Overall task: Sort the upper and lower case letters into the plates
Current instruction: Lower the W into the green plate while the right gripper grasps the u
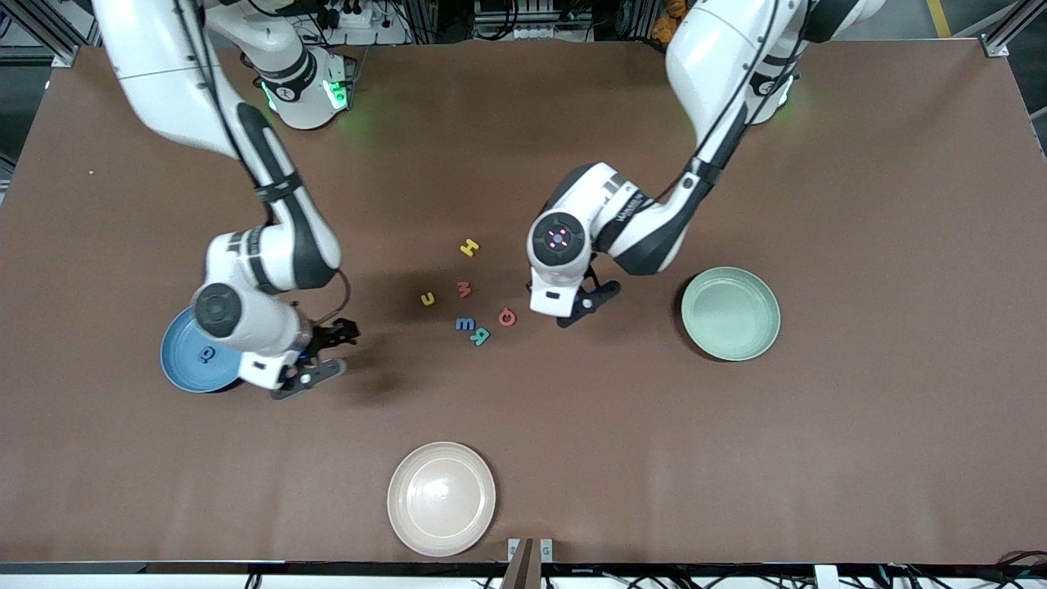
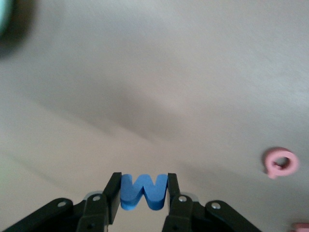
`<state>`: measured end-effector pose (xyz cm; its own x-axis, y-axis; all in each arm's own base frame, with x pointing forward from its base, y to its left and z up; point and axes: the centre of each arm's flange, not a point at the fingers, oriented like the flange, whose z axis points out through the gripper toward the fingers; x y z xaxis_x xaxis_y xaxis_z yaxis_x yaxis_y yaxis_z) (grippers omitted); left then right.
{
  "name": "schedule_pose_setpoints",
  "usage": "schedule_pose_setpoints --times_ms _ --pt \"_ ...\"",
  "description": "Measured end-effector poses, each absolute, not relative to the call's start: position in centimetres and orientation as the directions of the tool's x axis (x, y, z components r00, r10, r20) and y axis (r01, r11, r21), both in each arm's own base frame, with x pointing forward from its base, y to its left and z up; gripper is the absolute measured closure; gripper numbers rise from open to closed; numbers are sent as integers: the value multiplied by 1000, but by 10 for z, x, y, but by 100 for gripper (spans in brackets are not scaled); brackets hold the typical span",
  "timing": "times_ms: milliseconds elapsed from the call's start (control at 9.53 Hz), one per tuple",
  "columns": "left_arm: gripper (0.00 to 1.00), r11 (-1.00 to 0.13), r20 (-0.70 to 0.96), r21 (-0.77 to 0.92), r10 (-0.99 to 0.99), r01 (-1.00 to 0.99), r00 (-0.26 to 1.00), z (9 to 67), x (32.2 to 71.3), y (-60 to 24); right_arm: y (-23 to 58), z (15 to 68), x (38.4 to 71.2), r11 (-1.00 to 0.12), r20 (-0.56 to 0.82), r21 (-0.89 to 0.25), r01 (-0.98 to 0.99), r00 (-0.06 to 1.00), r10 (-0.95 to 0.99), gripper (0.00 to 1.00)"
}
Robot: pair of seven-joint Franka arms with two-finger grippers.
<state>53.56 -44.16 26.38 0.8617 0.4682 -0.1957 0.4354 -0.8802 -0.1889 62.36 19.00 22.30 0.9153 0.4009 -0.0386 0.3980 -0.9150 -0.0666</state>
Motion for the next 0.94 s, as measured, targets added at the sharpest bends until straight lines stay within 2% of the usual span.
schedule_pose_setpoints --times_ms 210,420,630,944 --pt "58 -953 -226 -189 276 236 934 270 553 -388 254 208 589 -925 -38 -55 375 925 377 0" --pt "58 -978 -230 -206 83 35 970 274 558 -353 268 201 564 -927 -21 -49 372 928 373 0" --pt "58 -980 -247 -185 -30 -78 968 283 566 -320 262 198 532 -930 -14 -45 364 931 365 0" --pt "58 -975 -221 -121 -157 -187 962 282 567 -250 305 190 484 -943 35 -43 329 944 328 0"
